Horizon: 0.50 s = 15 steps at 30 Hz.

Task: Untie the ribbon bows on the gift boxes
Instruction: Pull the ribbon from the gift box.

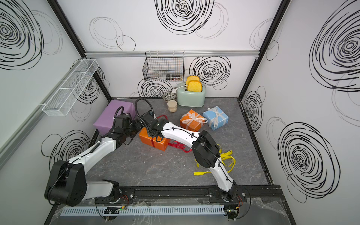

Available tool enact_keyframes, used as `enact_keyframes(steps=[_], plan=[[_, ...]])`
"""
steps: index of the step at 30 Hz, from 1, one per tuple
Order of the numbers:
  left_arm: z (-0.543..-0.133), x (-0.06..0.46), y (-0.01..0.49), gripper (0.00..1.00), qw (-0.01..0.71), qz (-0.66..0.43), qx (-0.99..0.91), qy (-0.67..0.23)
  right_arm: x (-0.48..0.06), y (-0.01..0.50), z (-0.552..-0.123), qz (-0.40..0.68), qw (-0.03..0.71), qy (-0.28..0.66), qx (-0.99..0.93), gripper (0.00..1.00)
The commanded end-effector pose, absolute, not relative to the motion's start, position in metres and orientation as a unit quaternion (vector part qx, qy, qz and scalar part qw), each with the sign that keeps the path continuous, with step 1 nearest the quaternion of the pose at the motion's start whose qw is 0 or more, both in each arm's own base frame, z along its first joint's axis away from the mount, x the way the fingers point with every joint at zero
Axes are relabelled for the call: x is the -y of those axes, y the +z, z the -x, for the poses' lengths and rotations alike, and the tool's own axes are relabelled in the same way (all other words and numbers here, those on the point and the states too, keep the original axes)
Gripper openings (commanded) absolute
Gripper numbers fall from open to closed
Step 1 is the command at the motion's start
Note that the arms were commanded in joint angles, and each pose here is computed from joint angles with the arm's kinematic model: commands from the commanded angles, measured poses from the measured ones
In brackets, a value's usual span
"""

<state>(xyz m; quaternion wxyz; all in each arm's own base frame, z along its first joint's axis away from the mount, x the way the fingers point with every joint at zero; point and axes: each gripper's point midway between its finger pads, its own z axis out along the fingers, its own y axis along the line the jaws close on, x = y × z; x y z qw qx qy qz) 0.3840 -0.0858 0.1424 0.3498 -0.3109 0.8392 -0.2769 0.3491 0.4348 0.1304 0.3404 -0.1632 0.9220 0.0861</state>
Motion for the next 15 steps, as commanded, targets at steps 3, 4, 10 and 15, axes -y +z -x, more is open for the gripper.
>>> enact_keyframes(steps=[3, 4, 10, 15], plan=[[-0.388, 0.083, 0.142, 0.67, 0.353, 0.320, -0.833, -0.283, -0.423, 0.125, -0.346, 0.148, 0.340, 0.081, -0.925, 0.40], [-0.387, 0.082, 0.142, 0.68, 0.353, 0.321, -0.833, -0.281, -0.422, 0.122, -0.346, 0.145, 0.336, 0.086, -0.927, 0.38], [-0.388, 0.081, 0.141, 0.68, 0.352, 0.322, -0.833, -0.279, -0.418, 0.115, -0.343, 0.140, 0.338, 0.102, -0.925, 0.25], [-0.388, 0.081, 0.141, 0.68, 0.351, 0.322, -0.833, -0.281, -0.413, 0.106, -0.343, 0.135, 0.336, 0.105, -0.926, 0.16]])
